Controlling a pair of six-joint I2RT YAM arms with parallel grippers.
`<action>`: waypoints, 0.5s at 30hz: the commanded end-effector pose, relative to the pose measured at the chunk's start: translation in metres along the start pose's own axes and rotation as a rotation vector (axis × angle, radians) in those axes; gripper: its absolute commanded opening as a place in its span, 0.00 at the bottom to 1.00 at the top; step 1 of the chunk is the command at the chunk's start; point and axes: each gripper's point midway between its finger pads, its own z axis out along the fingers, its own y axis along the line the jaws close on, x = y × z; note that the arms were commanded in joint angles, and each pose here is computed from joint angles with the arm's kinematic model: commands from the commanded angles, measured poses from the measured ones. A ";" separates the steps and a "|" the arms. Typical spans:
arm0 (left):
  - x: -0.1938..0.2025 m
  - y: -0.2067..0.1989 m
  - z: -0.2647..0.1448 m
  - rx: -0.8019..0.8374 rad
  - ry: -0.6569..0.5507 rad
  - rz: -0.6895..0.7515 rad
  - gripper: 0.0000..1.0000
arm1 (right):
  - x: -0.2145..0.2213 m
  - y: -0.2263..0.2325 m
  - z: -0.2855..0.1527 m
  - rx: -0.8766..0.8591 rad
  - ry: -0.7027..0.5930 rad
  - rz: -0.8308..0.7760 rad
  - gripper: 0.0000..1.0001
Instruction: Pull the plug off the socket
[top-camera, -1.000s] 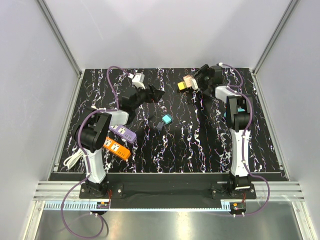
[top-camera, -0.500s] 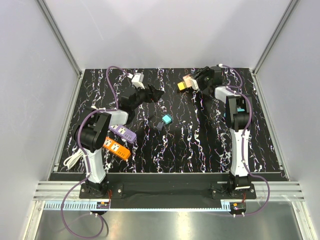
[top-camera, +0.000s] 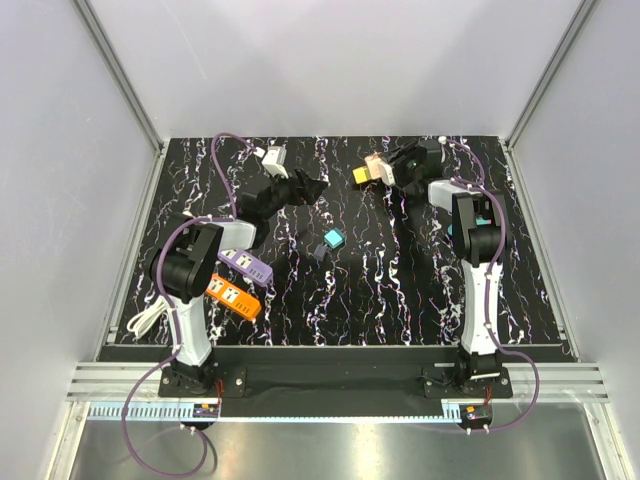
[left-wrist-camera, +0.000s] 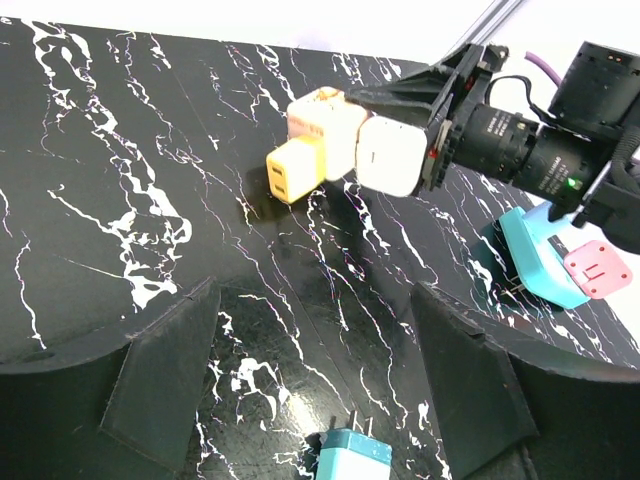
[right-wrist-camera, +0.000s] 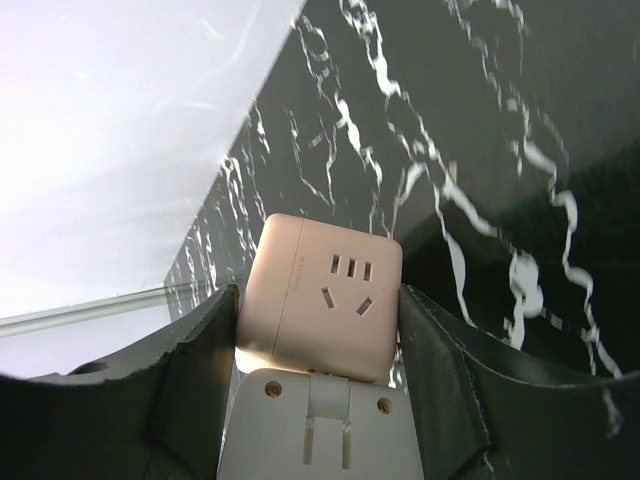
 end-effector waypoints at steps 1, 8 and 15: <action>-0.016 -0.006 0.001 0.046 -0.059 0.035 0.81 | 0.015 0.012 -0.017 0.068 0.010 0.001 0.34; -0.018 -0.005 0.000 0.049 -0.061 0.031 0.81 | 0.017 0.011 -0.057 0.208 -0.025 0.046 0.30; -0.015 -0.004 -0.002 0.048 -0.051 0.031 0.81 | 0.045 0.002 -0.090 0.330 -0.092 0.109 0.34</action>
